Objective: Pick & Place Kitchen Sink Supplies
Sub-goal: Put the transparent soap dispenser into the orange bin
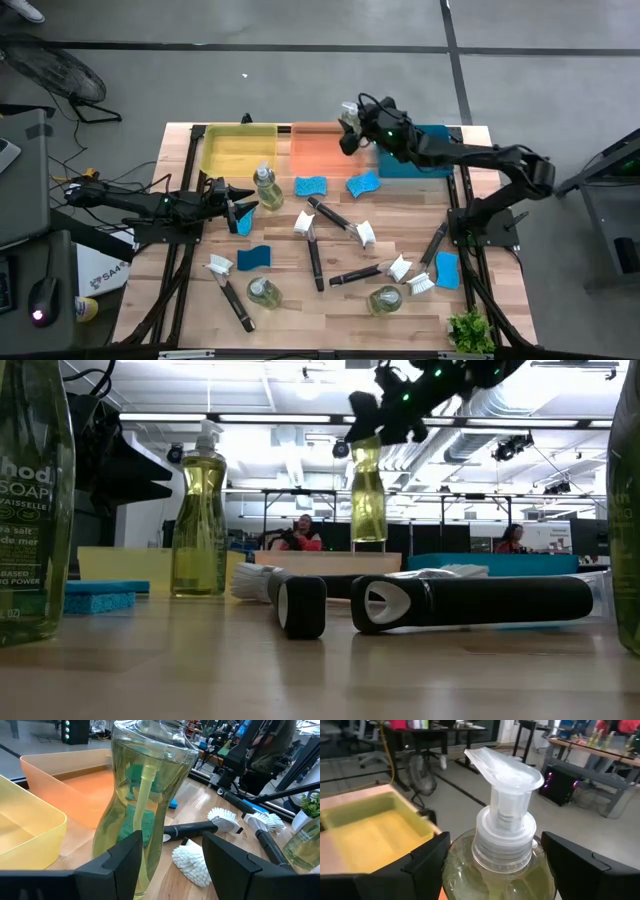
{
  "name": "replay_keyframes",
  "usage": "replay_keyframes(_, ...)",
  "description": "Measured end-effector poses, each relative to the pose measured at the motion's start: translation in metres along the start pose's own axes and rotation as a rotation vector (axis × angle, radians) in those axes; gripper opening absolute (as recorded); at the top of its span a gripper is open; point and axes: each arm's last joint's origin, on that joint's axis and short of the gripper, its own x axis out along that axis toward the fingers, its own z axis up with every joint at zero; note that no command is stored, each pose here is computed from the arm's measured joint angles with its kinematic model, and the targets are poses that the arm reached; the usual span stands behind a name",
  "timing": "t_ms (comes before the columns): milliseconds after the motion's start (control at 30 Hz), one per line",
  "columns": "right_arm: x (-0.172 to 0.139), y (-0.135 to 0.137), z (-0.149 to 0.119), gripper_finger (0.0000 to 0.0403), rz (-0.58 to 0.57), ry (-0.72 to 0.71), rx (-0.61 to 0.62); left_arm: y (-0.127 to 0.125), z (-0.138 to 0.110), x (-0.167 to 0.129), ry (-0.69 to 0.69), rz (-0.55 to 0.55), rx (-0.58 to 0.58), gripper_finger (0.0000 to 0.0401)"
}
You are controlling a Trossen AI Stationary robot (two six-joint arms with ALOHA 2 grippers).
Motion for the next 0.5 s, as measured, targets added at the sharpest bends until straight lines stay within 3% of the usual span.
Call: replay_keyframes(500,0.054,-0.020,-0.037,0.0287,-0.145,0.035,0.055,0.000,0.000,0.000,0.000,0.000,0.000,0.0202)
